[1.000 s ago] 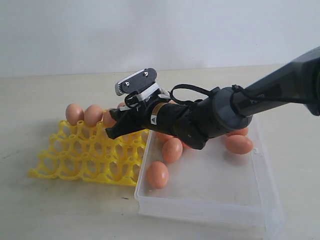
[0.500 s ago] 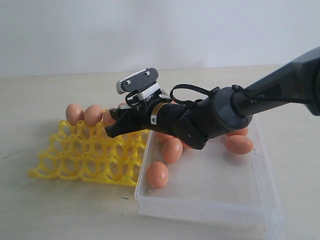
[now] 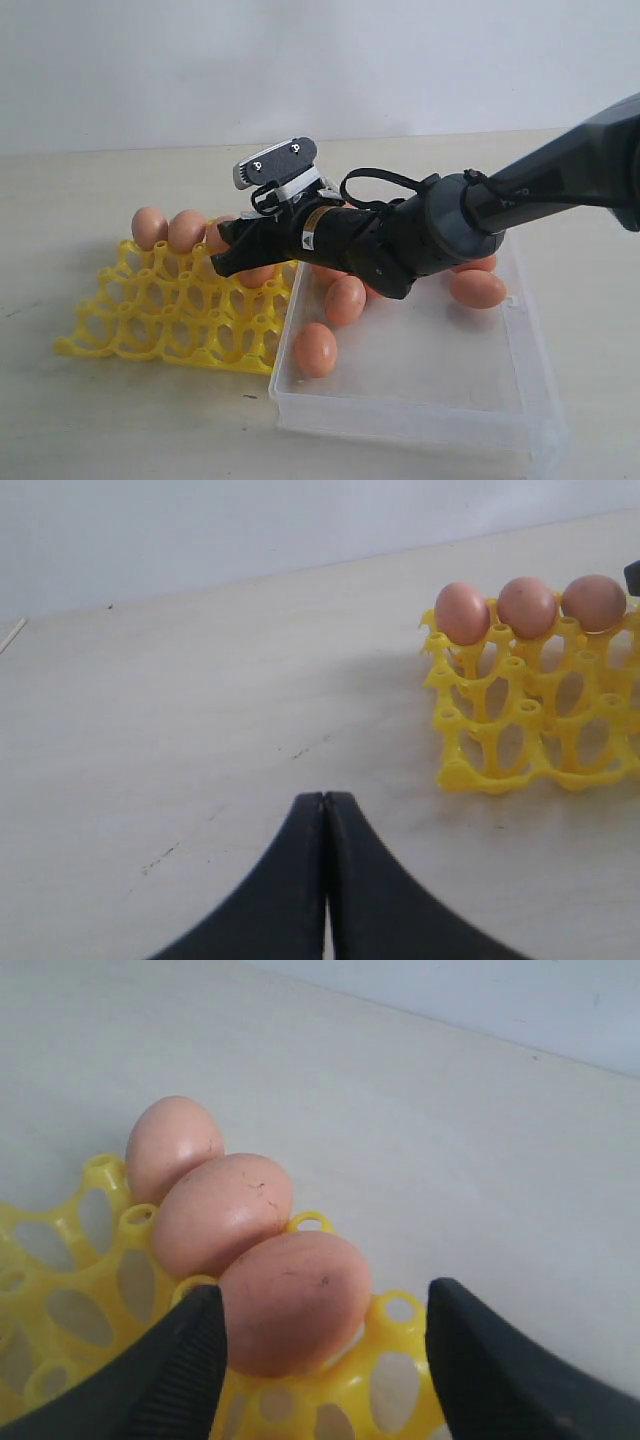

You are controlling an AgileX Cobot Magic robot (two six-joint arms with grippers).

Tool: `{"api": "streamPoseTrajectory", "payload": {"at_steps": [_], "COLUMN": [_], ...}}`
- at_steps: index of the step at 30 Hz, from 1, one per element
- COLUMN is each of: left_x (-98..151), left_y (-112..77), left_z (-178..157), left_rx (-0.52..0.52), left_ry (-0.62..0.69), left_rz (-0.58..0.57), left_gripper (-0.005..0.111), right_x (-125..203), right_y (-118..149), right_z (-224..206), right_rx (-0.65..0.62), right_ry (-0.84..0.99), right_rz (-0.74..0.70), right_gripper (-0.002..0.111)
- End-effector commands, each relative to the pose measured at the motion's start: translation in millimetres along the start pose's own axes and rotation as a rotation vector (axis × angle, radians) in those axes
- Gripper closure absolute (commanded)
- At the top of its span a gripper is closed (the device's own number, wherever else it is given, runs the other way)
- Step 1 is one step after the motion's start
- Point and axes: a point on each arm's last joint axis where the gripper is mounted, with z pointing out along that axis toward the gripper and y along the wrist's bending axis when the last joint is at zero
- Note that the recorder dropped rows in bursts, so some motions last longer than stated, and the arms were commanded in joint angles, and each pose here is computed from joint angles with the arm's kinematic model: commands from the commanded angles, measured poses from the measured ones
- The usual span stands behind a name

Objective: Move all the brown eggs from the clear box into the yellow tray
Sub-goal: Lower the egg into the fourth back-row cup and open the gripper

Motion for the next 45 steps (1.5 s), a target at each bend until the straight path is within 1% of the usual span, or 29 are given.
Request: {"api": "streamPoseTrajectory", "payload": {"at_steps": [1, 10, 15, 20, 26, 28, 30, 32, 40, 41, 42, 44, 45], "left_x": [-2, -2, -2, -2, -2, -2, -2, -2, -2, -2, -2, -2, -2], "left_y": [-0.1, -0.1, -0.1, -0.1, -0.1, -0.1, -0.1, -0.1, -0.1, -0.1, -0.1, -0.1, -0.1], "left_z": [-1, -1, -1, -1, -1, -1, -1, -1, -1, -1, -1, -1, -1], "left_rx": [0.004, 0.004, 0.004, 0.004, 0.004, 0.004, 0.004, 0.004, 0.004, 0.004, 0.004, 0.004, 0.004], "left_ry": [-0.016, -0.016, -0.016, -0.016, -0.016, -0.016, -0.016, -0.016, -0.016, -0.016, -0.016, -0.016, -0.016], "left_rz": [-0.004, -0.004, -0.004, -0.004, -0.004, -0.004, -0.004, -0.004, -0.004, -0.004, -0.004, -0.004, -0.004], "left_gripper": [0.107, 0.107, 0.107, 0.107, 0.107, 0.107, 0.107, 0.107, 0.107, 0.107, 0.107, 0.107, 0.107], "right_x": [-7, -29, -20, -14, -11, -10, -9, -8, -2, 0, 1, 5, 5], "right_y": [0, -1, -3, -2, 6, 8, 12, 12, 14, 13, 13, 12, 12], "right_z": [-1, -13, -13, -13, -13, -13, -13, -13, -15, -15, -15, -17, -17], "right_rx": [0.001, 0.015, 0.038, 0.052, 0.047, 0.047, 0.044, 0.047, 0.061, 0.066, 0.072, 0.084, 0.087], "right_ry": [-0.01, -0.044, 0.058, 0.117, 0.159, 0.161, 0.173, 0.187, 0.256, 0.272, 0.289, 0.328, 0.337], "right_rz": [0.001, 0.006, 0.023, 0.12, 0.121, 0.153, 0.176, 0.175, 0.161, 0.161, 0.161, 0.16, 0.16], "right_gripper": [0.05, 0.05, 0.05, 0.05, 0.05, 0.049, 0.044, 0.043, 0.044, 0.049, 0.057, 0.086, 0.097]}}
